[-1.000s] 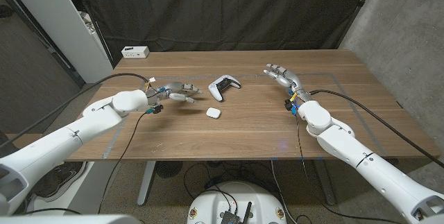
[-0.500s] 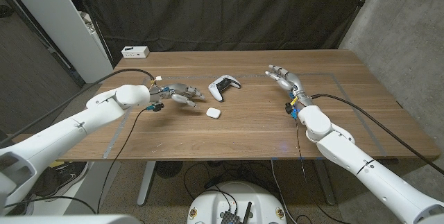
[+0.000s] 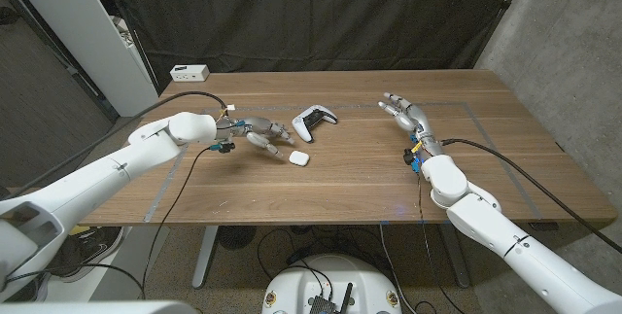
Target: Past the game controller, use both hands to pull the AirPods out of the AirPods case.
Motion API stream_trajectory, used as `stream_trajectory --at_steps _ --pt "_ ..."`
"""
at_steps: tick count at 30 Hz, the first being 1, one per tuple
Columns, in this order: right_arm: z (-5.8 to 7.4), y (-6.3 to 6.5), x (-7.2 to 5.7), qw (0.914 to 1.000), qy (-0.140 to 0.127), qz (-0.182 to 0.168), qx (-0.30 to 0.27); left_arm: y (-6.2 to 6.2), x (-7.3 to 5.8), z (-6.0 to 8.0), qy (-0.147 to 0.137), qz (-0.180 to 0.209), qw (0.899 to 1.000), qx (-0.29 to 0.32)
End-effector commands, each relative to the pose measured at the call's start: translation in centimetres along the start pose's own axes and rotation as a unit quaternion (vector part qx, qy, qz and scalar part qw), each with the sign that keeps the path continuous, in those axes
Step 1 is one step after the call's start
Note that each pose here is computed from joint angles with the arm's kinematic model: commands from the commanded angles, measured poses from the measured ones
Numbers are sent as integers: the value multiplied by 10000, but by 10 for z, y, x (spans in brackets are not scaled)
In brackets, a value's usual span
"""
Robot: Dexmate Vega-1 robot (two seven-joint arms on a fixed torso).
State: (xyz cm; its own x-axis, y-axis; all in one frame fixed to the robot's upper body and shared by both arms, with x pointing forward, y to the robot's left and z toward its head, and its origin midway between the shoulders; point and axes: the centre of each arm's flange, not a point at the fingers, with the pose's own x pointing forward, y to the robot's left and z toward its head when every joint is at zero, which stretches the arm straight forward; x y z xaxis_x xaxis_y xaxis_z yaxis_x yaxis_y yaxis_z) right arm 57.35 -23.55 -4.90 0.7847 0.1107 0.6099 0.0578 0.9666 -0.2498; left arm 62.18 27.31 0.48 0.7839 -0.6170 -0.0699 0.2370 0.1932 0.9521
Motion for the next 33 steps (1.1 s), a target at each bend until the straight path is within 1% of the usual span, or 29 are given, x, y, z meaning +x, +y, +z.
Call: stream_trajectory --at_steps 1,4,6,8,9,10,16,20,25,28,33 --pt "-4 -1 -10 9999 -11 -93 66 -17 2 7 30 -160 9988 454" --pt "-4 -1 -13 9999 -17 -104 72 -22 6 5 85 -89 9983 576" --pt "-4 -2 -16 9999 -13 -144 81 -27 9 5 131 66 9971 743" --pt "-4 -2 -17 9999 -21 -145 78 -28 10 5 140 109 9968 774" --pt "-4 -3 -19 9998 -32 -172 89 -31 12 5 109 214 9969 754" --pt "-4 -3 -19 9998 -33 -173 90 -31 12 5 106 222 9968 756" --pt "-3 -3 -19 9997 -51 -211 113 -40 18 5 -102 483 9970 602" --pt "-5 -3 -19 9996 -55 -232 121 -44 17 6 -229 655 9966 446" --pt "-7 -2 -18 9996 -40 -229 170 -46 13 8 -281 801 9960 278" --pt "-8 -1 -17 9996 -47 -206 186 -45 10 9 -227 773 9963 283" --pt "-8 0 -15 9996 -47 -188 196 -41 3 4 -73 503 9984 256"
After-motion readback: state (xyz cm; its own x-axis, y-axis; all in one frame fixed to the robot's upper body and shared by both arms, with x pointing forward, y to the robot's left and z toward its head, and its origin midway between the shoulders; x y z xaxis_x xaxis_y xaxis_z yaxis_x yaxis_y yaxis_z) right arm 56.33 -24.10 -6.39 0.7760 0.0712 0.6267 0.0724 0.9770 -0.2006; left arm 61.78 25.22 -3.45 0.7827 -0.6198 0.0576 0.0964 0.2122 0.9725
